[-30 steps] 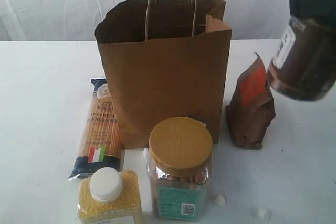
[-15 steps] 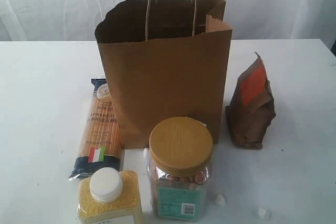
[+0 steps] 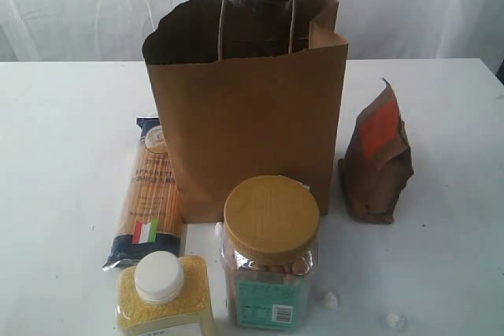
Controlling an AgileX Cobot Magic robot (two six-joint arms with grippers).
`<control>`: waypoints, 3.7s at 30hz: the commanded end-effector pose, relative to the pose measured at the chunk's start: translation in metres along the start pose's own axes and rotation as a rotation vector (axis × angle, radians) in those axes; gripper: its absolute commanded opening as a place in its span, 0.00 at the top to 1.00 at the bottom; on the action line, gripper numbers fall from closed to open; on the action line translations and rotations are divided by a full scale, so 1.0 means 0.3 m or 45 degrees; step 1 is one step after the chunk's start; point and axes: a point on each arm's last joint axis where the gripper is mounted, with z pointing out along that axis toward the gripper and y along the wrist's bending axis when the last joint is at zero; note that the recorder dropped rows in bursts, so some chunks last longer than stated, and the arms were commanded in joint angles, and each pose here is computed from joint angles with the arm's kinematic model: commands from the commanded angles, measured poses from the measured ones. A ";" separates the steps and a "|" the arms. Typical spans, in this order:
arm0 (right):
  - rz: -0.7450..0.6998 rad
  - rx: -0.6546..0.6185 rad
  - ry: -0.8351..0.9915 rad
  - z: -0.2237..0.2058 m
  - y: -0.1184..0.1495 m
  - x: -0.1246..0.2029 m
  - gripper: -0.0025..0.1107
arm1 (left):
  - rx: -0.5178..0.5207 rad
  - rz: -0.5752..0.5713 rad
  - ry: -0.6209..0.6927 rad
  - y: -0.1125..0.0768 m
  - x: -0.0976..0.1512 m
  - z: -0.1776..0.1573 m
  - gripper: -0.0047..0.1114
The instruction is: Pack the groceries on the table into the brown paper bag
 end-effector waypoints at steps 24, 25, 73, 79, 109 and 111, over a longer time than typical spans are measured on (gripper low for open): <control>-0.234 0.079 0.200 0.046 -0.038 0.070 0.42 | 0.005 0.002 0.001 0.000 0.006 0.002 0.96; -0.234 0.078 0.202 0.046 -0.038 0.070 0.42 | 0.005 0.002 0.001 0.000 0.006 0.002 0.96; -0.231 0.112 0.405 0.185 -0.100 0.201 0.33 | 0.005 0.002 0.001 0.000 0.006 0.002 0.96; -0.160 0.140 0.329 0.189 -0.103 0.184 0.29 | 0.005 0.002 0.001 0.000 0.006 0.002 0.96; -0.194 0.111 0.040 -0.030 -0.017 -0.005 0.28 | 0.005 0.002 0.001 0.000 0.006 0.002 0.96; -0.241 0.125 0.015 -0.069 -0.008 -0.027 0.28 | 0.005 0.002 0.001 0.000 0.006 0.002 0.96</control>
